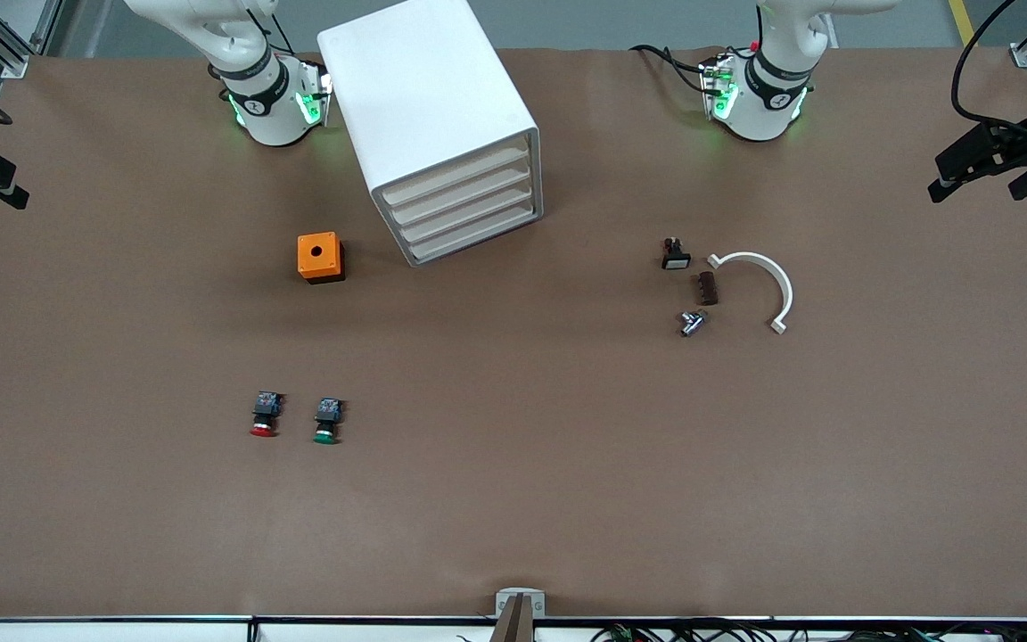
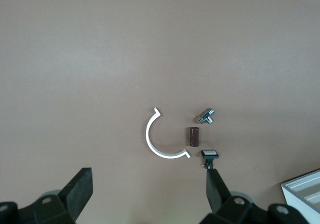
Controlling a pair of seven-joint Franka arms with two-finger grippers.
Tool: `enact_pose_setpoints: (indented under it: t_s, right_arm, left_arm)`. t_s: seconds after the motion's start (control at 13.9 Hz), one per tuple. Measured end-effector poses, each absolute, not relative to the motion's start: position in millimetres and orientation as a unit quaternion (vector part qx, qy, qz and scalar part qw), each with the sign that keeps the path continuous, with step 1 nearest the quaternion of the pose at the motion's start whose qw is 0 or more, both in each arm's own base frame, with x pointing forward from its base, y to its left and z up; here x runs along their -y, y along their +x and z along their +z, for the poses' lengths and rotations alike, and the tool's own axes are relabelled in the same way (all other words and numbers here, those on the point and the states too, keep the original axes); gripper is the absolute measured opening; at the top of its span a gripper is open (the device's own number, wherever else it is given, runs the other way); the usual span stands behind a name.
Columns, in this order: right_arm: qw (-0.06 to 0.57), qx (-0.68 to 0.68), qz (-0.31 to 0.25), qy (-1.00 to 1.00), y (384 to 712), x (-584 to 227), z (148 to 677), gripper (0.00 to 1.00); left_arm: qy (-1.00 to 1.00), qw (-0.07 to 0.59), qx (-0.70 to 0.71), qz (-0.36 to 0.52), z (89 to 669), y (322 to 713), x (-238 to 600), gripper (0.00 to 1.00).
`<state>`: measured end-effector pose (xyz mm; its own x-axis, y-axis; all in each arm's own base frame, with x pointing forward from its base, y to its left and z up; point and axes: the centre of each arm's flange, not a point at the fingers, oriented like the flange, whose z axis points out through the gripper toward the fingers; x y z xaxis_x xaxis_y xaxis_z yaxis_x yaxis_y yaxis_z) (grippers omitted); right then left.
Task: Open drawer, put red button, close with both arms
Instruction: 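Move the left gripper toward the white cabinet's top drawer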
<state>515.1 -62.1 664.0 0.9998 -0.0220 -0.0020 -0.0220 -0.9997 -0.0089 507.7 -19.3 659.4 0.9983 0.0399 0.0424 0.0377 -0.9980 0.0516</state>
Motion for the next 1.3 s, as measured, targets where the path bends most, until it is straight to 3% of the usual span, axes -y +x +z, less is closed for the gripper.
enact_pose_setpoints:
  t_s: [0.58,1.3]
  right_arm:
    - [0.008,-0.009,0.006,-1.0,514.5,59.9,661.7,1.0]
    - [0.008,-0.009,0.004,-1.0,515.1,59.5,661.9,1.0]
  left_arm:
    - [0.999,0.024,-0.035,0.0,640.5,518.1,5.0,1.0]
    - [0.991,0.014,-0.042,-0.124,501.0,579.7,10.2,1.0]
